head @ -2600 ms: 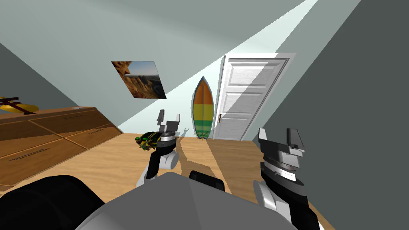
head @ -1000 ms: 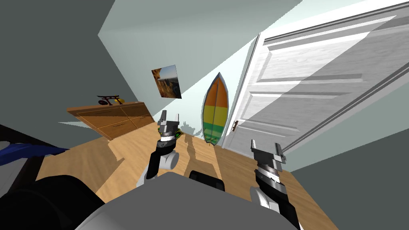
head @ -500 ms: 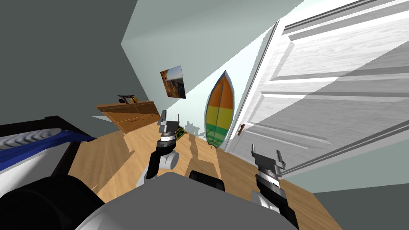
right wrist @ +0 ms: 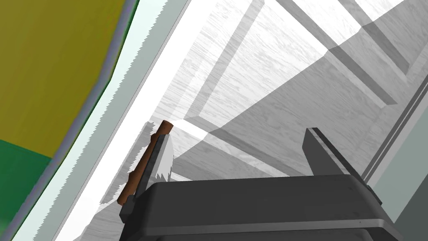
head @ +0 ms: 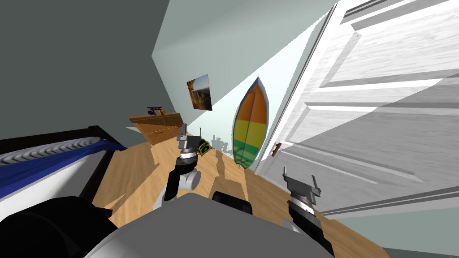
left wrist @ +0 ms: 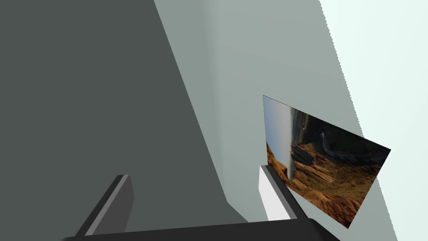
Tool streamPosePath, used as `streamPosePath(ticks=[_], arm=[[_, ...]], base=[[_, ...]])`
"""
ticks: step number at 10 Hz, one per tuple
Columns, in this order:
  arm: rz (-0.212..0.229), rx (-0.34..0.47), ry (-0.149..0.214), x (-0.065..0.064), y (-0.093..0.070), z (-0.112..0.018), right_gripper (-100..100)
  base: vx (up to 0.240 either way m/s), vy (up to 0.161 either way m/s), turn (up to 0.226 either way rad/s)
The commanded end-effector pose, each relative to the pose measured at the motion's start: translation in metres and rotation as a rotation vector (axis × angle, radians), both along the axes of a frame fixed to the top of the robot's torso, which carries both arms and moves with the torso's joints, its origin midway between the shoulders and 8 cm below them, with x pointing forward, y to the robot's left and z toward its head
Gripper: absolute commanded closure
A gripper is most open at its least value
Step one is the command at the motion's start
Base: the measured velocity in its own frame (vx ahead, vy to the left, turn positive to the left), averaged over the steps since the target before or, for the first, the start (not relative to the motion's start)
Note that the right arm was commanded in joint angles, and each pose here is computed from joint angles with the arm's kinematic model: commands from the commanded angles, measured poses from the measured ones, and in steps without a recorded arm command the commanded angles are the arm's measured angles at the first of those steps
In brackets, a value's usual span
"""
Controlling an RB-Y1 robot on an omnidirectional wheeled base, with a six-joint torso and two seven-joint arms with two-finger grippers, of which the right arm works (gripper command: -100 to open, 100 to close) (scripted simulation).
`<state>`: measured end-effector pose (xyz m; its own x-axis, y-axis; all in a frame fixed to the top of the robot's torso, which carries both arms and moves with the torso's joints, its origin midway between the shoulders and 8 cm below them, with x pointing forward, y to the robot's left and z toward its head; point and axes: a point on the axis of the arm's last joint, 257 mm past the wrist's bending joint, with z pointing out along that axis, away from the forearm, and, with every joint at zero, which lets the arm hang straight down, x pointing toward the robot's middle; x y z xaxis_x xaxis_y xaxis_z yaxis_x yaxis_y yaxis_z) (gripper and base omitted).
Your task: Pull the door open
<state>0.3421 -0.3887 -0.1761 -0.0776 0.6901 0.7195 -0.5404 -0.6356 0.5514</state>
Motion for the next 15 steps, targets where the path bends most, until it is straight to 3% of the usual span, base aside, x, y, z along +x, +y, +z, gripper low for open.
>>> streamPosePath(ticks=[1, 3, 5, 7, 15], arm=[[0.001, 0.03, 0.003, -0.001, -0.003, -0.01, -100], [-0.003, 0.118, 0.015, -0.007, -0.017, -0.034, -100], [-0.007, 0.161, 0.02, -0.011, -0.023, -0.046, -100], [-0.02, 0.244, 0.028, -0.02, -0.037, -0.069, -100], [-0.109, 0.53, 0.029, -0.066, -0.085, -0.148, -100]], base=[[0.052, -0.045, 0.055], [0.045, -0.041, 0.162], [0.059, -0.054, 0.137], [0.058, -0.066, 0.156], [0.064, -0.076, 0.205]])
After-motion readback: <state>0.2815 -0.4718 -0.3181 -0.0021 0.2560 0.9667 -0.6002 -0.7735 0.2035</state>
